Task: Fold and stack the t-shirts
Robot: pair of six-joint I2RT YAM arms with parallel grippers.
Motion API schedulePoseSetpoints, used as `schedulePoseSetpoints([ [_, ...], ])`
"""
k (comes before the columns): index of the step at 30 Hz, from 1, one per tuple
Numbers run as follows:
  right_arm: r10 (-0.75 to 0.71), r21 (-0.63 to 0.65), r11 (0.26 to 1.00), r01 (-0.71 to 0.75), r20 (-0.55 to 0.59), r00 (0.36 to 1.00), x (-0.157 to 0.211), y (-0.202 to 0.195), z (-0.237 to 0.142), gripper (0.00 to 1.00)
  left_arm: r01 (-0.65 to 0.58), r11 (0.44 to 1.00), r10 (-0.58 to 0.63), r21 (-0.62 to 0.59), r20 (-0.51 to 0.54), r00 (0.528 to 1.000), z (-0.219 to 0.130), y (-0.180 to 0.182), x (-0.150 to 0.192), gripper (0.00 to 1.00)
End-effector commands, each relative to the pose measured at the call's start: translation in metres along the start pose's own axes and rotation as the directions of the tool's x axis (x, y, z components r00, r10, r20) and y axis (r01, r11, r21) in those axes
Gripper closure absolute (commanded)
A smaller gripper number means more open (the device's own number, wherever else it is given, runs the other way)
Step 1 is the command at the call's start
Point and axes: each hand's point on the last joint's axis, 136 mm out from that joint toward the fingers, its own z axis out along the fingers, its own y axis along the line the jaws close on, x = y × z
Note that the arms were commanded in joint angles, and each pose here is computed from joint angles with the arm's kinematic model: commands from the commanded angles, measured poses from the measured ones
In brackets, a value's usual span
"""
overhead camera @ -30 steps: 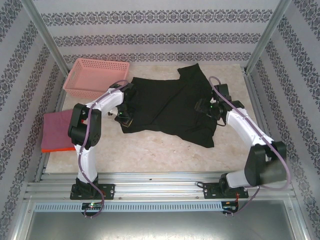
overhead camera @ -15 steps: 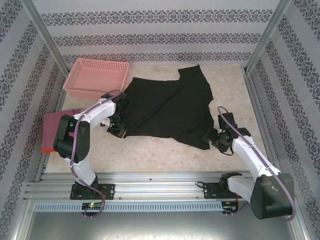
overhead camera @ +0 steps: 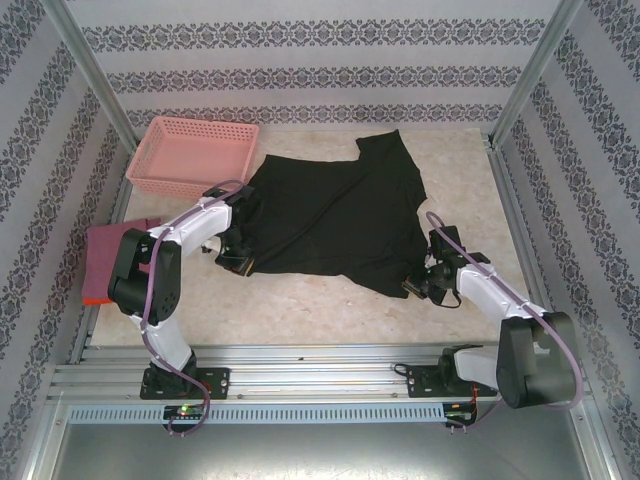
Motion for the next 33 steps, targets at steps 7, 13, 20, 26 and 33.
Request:
schedulePoseSetpoints([
  [7,0.1,-0.171,0.98,-0.099,0.0,0.995,0.018,0.034,-0.059,1.0,-0.024,1.0,0.024,-0.006,0.022,0.999,-0.004,-0.005,-0.002,1.0],
  [13,0.198,-0.147,0.968,-0.202,-0.038,0.979,0.048,0.012,-0.064,1.0,-0.024,1.0,0.024,-0.007,0.026,0.999,-0.004,-0.004,-0.003,1.0],
  [20,0.225,-0.101,0.966,-0.237,-0.112,0.968,0.057,0.001,-0.041,1.0,-0.026,1.0,0.026,-0.011,0.019,0.999,-0.003,-0.005,-0.002,1.0],
  [26,0.196,-0.14,0.969,-0.205,-0.072,0.978,0.047,0.015,-0.056,1.0,-0.041,0.999,0.042,-0.003,0.049,0.998,-0.015,-0.006,-0.006,1.0],
  [33,0.16,-0.176,0.971,-0.161,-0.022,0.987,0.028,0.036,-0.082,1.0,-0.091,0.996,0.089,0.014,0.104,0.991,-0.035,-0.018,-0.014,1.0],
])
